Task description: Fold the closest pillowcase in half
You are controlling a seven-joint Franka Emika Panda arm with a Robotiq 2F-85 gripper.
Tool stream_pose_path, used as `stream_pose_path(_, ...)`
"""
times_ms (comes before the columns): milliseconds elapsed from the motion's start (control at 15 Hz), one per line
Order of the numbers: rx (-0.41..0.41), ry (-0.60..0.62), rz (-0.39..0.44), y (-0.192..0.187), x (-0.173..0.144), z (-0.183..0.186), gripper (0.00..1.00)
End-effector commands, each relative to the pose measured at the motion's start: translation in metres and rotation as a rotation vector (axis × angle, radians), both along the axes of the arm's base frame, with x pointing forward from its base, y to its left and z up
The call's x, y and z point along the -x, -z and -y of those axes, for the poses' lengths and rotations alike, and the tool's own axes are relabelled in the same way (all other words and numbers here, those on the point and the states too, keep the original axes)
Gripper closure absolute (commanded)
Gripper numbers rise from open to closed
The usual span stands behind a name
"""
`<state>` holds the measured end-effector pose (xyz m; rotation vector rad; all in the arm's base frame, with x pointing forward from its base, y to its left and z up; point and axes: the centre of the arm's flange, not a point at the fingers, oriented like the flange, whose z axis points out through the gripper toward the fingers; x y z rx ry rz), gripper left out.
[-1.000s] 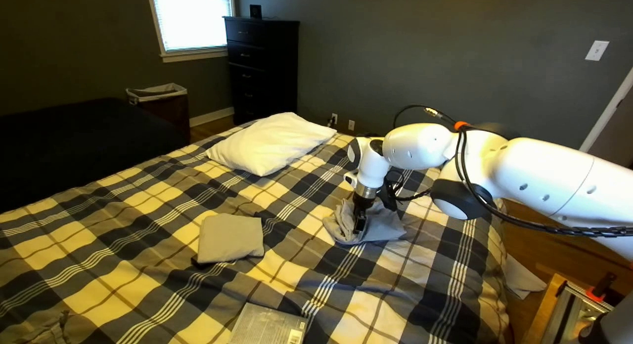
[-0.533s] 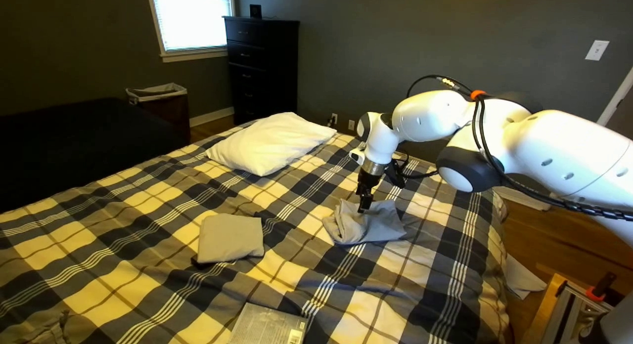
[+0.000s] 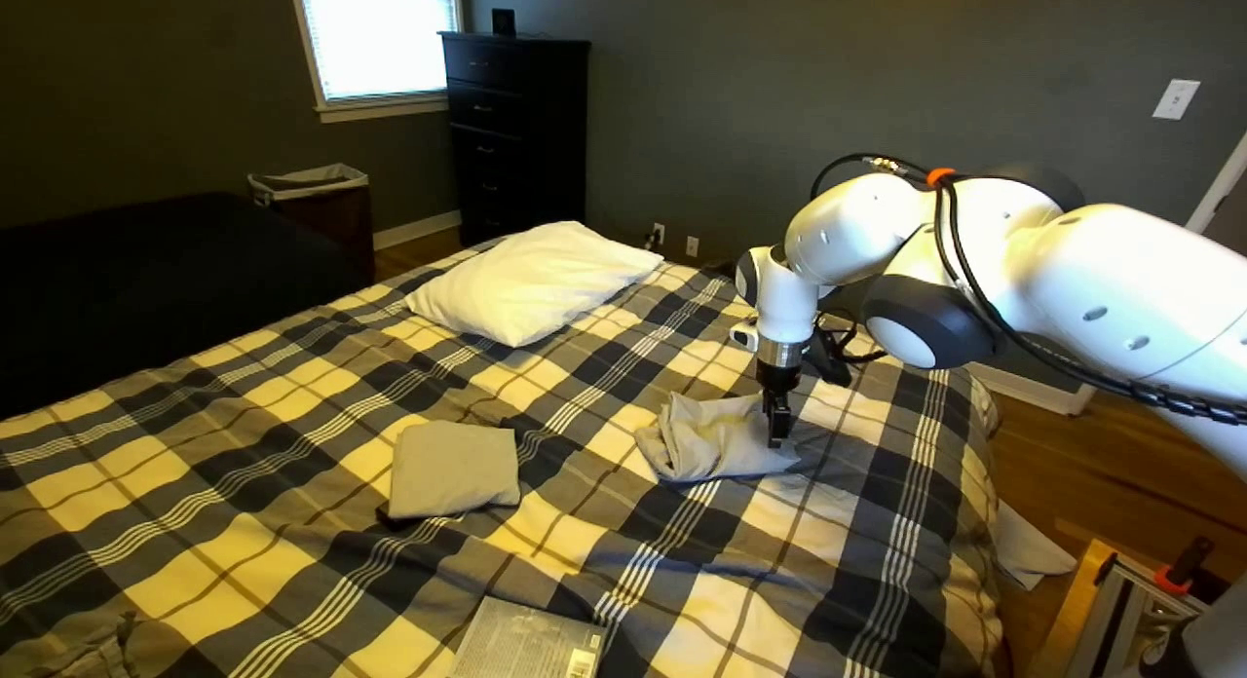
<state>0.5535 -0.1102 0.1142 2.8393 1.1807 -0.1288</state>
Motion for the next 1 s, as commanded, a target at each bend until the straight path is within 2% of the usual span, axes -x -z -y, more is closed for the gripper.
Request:
stream_pose_path(0,0.085,0.072,0.116,0.034,-0.005,-0.008,0.00)
stream_pose_path(200,0.116,0.120,0.217,0.068,-0.029,-0.013,0.00)
stream_pose_path(467,0.124,0.185,0.123,0.103,-0.035,-0.024,0.00)
stream_pose_path(600,0.122,0.212,0.112,0.106,-0.034,-0.023,0.00)
stream_pose_path(733,0.093,0.227,0.162,0.087,-0.033,-0.022,0.00)
stream_pose_path(933,0.065,0.192,0.275,0.029,-0.017,-0.026,0.00)
